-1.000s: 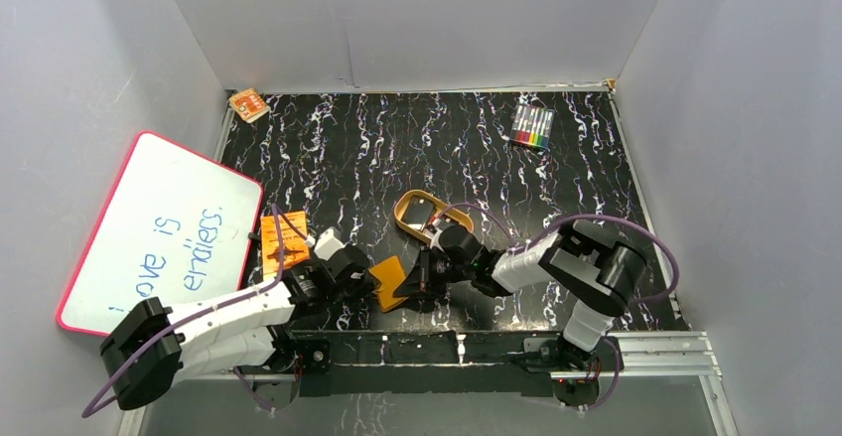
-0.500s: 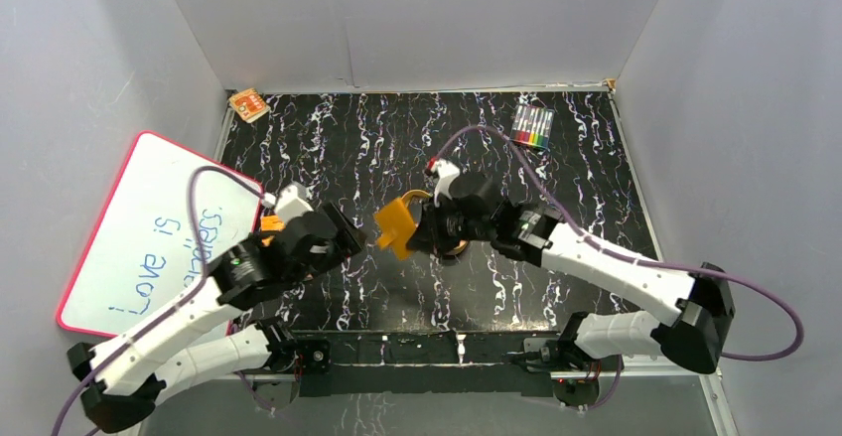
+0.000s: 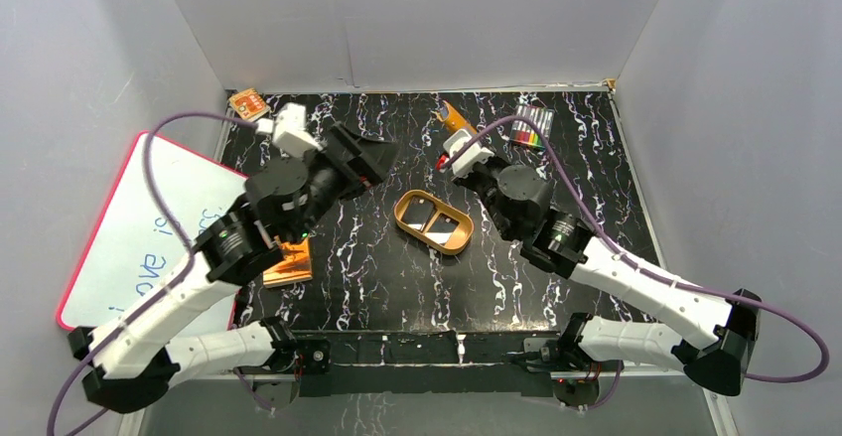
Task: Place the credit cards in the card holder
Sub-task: Turn over the card holder.
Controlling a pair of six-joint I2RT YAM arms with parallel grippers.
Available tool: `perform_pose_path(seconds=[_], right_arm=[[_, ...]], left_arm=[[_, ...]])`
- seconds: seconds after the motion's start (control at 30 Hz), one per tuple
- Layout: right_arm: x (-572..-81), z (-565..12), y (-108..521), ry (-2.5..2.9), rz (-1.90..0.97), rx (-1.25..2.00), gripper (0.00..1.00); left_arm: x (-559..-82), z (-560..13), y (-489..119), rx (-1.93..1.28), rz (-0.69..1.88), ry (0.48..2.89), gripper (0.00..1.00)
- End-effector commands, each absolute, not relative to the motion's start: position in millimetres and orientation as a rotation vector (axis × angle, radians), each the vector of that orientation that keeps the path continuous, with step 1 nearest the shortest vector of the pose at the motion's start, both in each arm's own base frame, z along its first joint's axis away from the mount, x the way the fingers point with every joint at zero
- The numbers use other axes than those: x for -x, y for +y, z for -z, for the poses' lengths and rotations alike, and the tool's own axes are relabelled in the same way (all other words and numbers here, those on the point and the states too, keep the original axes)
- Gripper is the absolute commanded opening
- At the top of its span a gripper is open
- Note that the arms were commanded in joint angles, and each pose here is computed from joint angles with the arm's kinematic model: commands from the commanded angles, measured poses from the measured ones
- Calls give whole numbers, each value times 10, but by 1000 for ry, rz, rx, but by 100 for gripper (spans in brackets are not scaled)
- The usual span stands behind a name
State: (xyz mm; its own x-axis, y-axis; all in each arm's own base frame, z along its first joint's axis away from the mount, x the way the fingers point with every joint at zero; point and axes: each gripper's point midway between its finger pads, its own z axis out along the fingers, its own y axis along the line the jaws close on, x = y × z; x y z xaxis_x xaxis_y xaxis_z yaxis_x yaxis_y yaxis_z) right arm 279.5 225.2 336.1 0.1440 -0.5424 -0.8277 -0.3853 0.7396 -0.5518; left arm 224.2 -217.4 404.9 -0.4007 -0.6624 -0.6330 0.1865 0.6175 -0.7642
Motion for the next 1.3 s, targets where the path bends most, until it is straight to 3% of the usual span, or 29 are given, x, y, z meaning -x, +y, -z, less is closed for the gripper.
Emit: perform_pose_path(seconds=[0.0, 0.23, 0.53, 0.7, 0.93, 1.17, 1.27], right_arm=[[-2841, -4204, 1928, 1124, 440, 700, 0], [-2662, -4532, 1915, 852, 660, 749, 0], [-2547, -4559, 1969, 816, 676, 755, 0], [-2491, -4583, 1970, 808, 696, 743, 0], [-2452, -4635, 1984, 806, 697, 728, 0], [-2454, -4614, 1936, 828, 703, 720, 0], [-2461, -4611, 1937, 837, 702, 717, 0]], left_arm=[[-2290, -4571, -2626, 214, 1143, 1615, 91], [-2467, -4792, -2922, 196, 1172, 1582, 91], [-2665, -4638, -3153, 171, 1101, 1647, 91], [-2724, -4441, -3318, 183, 1115, 1715, 83], [-2768, -4355, -3352, 236, 1165, 1712, 58], [-2732, -4399, -3221, 268, 1182, 1663, 61], [-2728, -4429, -3206, 280, 1198, 1642, 57]])
